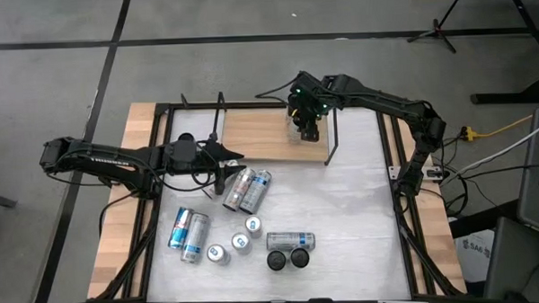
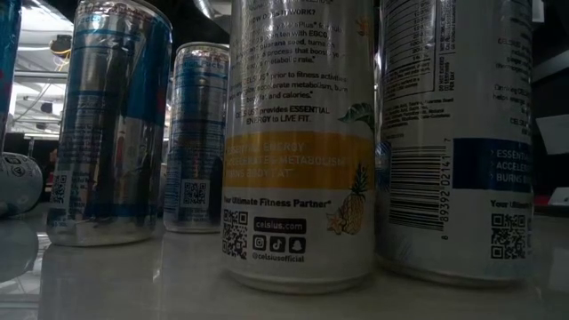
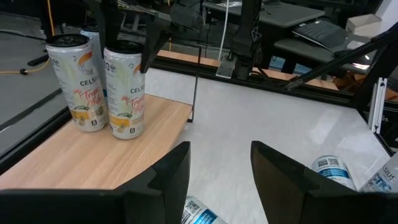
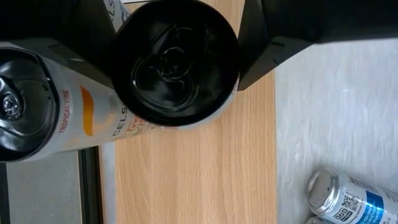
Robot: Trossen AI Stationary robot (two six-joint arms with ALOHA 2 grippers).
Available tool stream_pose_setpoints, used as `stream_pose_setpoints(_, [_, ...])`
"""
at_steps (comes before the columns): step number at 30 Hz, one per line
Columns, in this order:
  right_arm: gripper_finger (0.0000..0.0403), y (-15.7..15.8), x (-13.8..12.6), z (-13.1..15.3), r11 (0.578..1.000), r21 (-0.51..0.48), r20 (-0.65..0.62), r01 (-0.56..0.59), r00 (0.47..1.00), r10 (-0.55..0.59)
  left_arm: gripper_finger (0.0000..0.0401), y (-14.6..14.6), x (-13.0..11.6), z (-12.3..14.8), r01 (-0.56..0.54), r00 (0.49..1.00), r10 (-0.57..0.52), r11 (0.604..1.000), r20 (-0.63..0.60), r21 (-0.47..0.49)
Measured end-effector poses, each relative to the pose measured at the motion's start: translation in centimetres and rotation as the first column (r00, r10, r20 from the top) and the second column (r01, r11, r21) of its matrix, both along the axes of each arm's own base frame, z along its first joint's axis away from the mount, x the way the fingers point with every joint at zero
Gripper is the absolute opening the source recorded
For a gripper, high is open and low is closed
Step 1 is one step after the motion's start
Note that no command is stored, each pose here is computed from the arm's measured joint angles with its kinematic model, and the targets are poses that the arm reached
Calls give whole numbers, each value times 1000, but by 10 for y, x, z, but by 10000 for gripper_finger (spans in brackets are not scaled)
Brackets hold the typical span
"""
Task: Place canned beverage on shelf
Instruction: Put the white soda can aligned with the other white soda can on the shelf
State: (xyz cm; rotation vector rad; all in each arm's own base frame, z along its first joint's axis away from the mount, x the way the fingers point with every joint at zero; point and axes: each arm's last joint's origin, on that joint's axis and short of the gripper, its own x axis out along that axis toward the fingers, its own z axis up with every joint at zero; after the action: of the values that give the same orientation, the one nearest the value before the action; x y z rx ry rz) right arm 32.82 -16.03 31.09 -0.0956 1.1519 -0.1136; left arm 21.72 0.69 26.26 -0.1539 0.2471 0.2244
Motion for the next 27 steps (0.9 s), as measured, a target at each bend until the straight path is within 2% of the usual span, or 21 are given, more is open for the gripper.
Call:
stream_pose_setpoints(5, [265,0,0,0,1000,0,0,0,1000,0,160,0,0,0,0,1000,0,1000,0,0])
stream_pose_setpoints(11, [328,0,0,-1,1000,-6,-6,0,1000,0,160,0,0,0,0,1000,0,1000,0,0])
stream_pose_setpoints(15, [354,0,0,-1,1000,-6,-6,0,1000,0,160,0,0,0,0,1000,0,1000,0,0])
stream_pose_setpoints(21, [362,0,-1,0,1000,-9,-8,2,1000,-2,160,0,0,0,-1,1000,1,1000,0,0])
stream_pose_setpoints(27, [362,2,-7,24,999,-27,-36,18,999,-19,160,0,0,0,-1,1000,1,1000,0,0])
